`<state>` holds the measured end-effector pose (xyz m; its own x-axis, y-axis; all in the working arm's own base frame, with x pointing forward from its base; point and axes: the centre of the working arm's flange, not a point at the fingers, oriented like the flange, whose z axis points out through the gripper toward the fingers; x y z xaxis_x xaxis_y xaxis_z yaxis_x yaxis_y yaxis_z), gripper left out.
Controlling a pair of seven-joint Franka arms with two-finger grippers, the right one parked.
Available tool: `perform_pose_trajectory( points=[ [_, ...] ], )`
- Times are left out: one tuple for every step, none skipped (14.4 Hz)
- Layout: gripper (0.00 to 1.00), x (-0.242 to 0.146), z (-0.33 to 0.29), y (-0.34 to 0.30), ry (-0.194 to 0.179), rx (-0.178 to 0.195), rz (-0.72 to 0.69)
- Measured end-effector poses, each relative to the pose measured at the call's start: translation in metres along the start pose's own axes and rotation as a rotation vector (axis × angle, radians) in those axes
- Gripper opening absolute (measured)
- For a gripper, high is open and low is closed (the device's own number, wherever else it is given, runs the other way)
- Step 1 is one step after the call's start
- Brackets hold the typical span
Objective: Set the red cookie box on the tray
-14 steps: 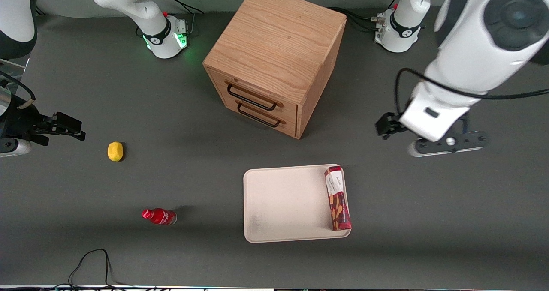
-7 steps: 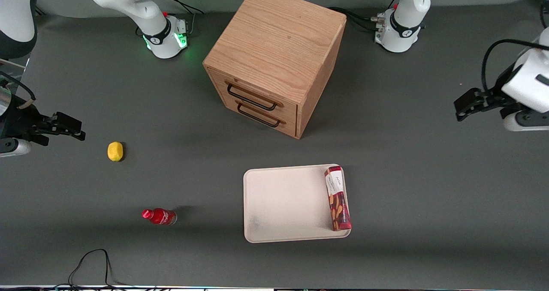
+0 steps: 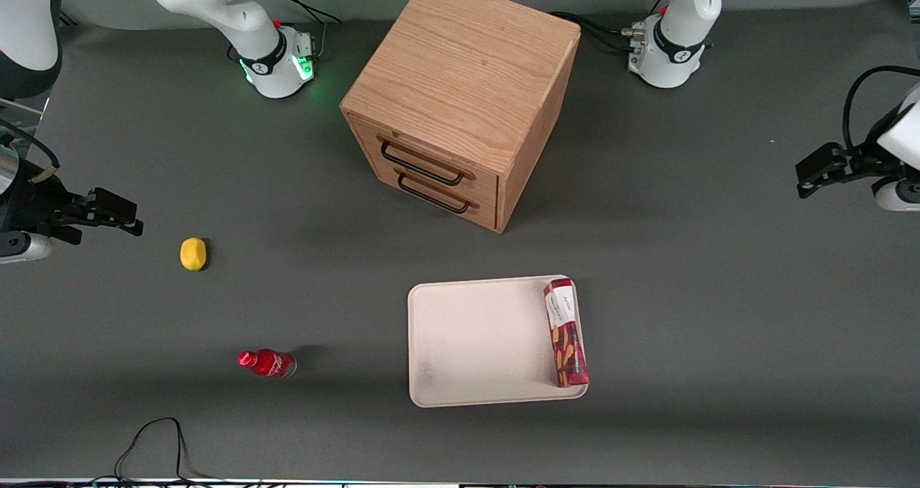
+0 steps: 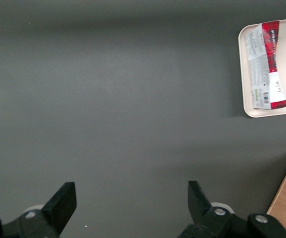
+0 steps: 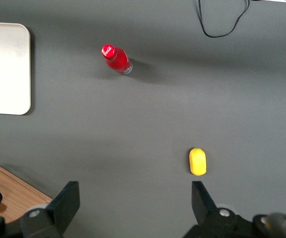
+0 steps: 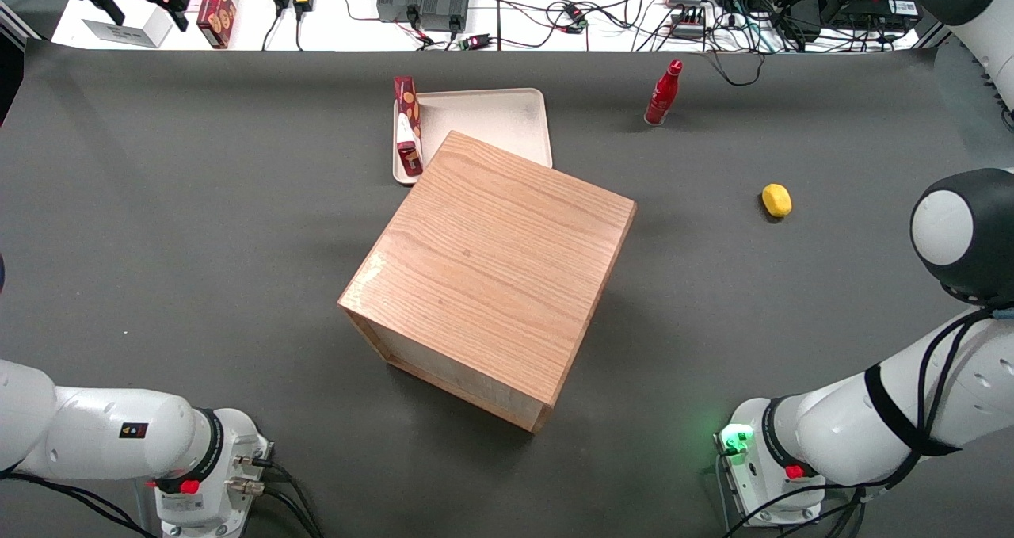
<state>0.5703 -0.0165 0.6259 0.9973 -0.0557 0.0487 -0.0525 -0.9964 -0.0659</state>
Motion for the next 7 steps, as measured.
perform_pose_trajectory(
  points=[
    [1.00,0.0000,-0.0006,-0.0016,0.002,0.000,-0.003],
    [1.00,0.0002,-0.0016,-0.0007,0.006,-0.001,-0.001],
    [1.00,0.0002,-0.0027,0.0008,0.010,-0.001,0.001],
    [1.00,0.0000,-0.0037,0.0022,0.013,-0.005,0.002],
    [1.00,-0.0003,-0.0048,0.0034,0.016,-0.016,0.000],
    [1.00,-0.0009,-0.0059,0.0035,0.018,-0.029,-0.005],
    [1.00,-0.0024,-0.0069,0.0024,0.014,-0.041,-0.014]
  ],
)
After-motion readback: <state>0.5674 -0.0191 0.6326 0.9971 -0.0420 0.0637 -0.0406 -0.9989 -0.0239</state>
